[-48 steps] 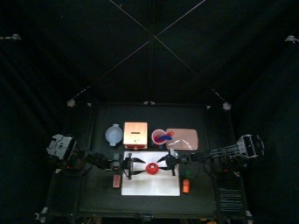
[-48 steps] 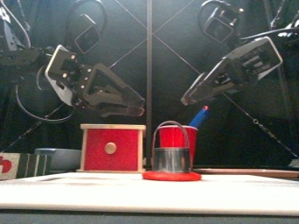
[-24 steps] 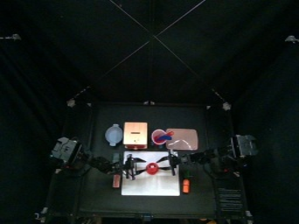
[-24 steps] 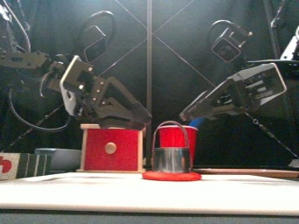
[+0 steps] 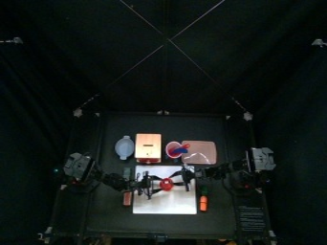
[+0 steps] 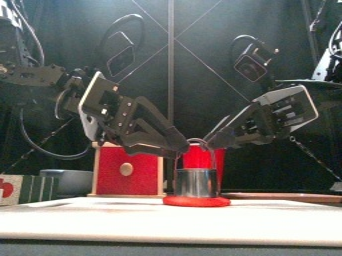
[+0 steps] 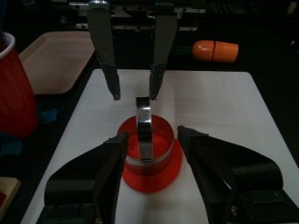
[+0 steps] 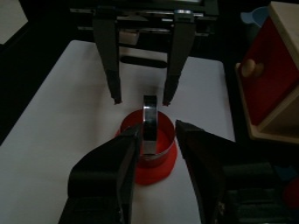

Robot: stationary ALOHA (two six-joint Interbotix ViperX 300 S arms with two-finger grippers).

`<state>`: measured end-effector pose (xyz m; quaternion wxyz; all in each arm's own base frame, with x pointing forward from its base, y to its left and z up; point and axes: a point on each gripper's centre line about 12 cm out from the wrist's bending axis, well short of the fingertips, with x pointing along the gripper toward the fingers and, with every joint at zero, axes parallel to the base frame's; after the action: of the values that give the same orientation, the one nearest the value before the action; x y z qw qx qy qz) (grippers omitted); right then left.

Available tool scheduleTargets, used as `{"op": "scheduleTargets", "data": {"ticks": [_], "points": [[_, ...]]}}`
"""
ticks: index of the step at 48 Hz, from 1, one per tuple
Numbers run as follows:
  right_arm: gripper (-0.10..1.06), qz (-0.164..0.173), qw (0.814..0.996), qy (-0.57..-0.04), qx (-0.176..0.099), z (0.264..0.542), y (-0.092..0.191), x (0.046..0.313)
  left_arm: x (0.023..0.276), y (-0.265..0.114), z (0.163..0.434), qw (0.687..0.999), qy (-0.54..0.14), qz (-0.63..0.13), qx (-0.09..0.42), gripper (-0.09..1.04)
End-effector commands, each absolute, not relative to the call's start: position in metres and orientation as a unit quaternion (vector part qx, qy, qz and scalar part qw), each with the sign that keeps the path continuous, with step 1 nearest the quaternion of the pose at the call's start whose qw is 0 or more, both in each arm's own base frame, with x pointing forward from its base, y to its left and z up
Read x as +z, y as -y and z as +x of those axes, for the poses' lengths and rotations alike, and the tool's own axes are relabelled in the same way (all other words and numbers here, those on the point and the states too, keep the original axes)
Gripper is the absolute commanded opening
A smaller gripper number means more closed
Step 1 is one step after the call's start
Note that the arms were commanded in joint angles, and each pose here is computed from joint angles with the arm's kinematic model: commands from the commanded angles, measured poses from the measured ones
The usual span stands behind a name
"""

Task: Get the cutter from the drawer then cut the dough then place the extra dough in the bowl
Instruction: Cut the dough

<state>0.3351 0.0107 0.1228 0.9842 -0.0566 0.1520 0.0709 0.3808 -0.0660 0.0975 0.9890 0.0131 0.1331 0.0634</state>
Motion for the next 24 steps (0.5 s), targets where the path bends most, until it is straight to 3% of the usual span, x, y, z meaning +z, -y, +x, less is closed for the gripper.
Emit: {"op": "scheduleTargets", "data": {"ticks": [1,24], "points": [[0.76,-0.056,0.986,-0.137,0.07,0.342,-0.011,0.129,0.107,0.066,0.387,0.991,-0.117,0.009,0.065,0.86],[0.76,-0.055,0.982,-0.166,0.073,0.346,-0.014,0.117,0.111,0.061,0.39,0.991,-0.112,0.001,0.077,0.85]]}}
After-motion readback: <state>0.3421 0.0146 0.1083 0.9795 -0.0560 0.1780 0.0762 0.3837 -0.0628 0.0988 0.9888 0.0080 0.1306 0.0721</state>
